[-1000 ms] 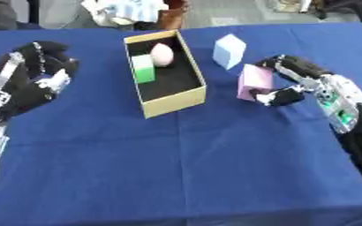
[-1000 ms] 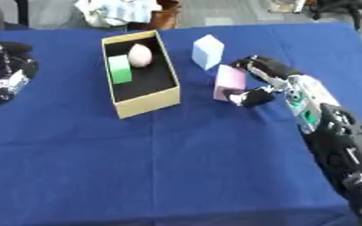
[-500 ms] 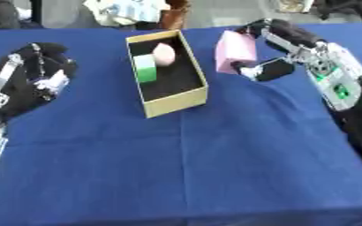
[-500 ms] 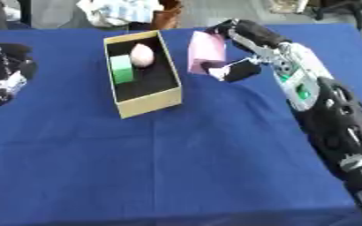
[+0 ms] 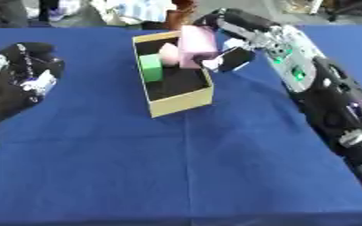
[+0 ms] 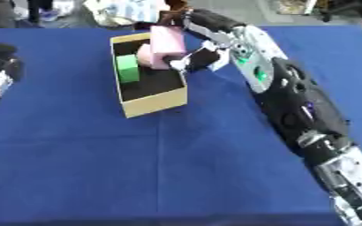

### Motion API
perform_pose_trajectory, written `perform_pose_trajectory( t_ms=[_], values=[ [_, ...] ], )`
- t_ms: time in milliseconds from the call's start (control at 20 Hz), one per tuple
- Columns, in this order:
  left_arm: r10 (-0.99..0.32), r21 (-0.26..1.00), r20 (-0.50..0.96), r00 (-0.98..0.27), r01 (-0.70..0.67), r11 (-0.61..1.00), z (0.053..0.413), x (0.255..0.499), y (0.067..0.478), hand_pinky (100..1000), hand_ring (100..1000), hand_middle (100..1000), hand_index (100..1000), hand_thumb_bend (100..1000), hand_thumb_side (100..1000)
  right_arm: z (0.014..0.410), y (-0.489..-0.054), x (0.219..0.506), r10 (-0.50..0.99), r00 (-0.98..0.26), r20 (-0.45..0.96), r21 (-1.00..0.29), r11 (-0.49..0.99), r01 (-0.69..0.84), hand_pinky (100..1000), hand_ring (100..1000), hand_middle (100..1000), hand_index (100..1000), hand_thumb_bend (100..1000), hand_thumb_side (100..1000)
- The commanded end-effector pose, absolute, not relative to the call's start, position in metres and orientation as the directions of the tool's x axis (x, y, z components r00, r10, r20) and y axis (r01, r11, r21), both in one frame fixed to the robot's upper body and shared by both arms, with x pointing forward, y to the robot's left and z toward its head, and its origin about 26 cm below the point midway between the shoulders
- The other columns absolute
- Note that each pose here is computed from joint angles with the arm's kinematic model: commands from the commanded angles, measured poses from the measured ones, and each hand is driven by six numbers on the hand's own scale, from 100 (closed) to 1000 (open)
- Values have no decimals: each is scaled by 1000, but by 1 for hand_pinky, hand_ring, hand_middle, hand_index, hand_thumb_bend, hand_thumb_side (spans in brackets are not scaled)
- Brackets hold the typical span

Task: Pick up objects on the table and place them in the box.

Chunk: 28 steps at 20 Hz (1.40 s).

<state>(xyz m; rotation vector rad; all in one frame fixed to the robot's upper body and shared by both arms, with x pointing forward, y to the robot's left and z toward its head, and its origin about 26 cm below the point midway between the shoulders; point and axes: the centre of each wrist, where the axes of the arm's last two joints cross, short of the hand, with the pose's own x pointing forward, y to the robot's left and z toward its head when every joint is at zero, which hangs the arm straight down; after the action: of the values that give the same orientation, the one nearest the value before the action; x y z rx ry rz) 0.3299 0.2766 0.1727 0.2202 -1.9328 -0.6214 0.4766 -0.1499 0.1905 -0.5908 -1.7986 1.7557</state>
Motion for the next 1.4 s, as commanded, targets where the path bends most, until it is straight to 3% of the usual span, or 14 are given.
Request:
perform_pose_trajectory(
  t_ms=[50,250,300,450,650,1000,1100,1150,1200,1400],
  values=[
    [-412,523,777,-476,124,843,184,329,273,630,599,592,768,338,472,197,-138,480,652,-759,2,-1000,-10,-11,776,783,651,927,103,429],
    [-402,517,780,-480,132,846,185,329,270,630,598,590,768,337,472,195,-122,478,638,-761,-120,-992,-109,66,788,822,806,971,212,494],
    [-401,517,780,-481,134,845,185,329,270,630,598,590,768,337,473,194,-119,477,636,-759,-143,-989,-124,82,808,857,879,984,250,523],
    [-403,518,780,-478,134,844,184,330,270,631,598,590,768,334,475,192,-119,478,634,-754,-172,-984,-144,103,852,922,1000,1000,286,541],
    [-406,519,782,-472,133,844,182,330,271,630,597,588,768,333,476,192,-124,480,637,-750,-178,-983,-154,103,877,957,1000,1000,306,555],
    [-411,518,784,-464,126,846,181,330,273,631,597,586,769,328,479,218,-149,483,675,-722,-153,-988,-77,137,869,947,1000,1000,242,517],
    [-414,519,785,-461,125,846,180,329,274,632,597,586,769,327,480,229,-167,485,718,-686,-116,-990,-25,141,863,940,1000,1000,216,513],
    [-415,520,785,-459,125,845,180,329,274,632,597,585,769,328,478,233,-178,487,748,-659,-82,-991,12,137,858,934,990,1000,100,483],
    [-416,520,785,-459,125,845,179,329,274,632,597,586,769,325,481,235,-187,489,773,-633,-46,-990,48,131,857,933,988,1000,172,512],
    [-415,523,783,-464,130,842,180,329,273,633,597,585,769,323,483,238,-226,496,855,-514,63,-981,149,128,851,926,975,1000,132,514]
  ],
)
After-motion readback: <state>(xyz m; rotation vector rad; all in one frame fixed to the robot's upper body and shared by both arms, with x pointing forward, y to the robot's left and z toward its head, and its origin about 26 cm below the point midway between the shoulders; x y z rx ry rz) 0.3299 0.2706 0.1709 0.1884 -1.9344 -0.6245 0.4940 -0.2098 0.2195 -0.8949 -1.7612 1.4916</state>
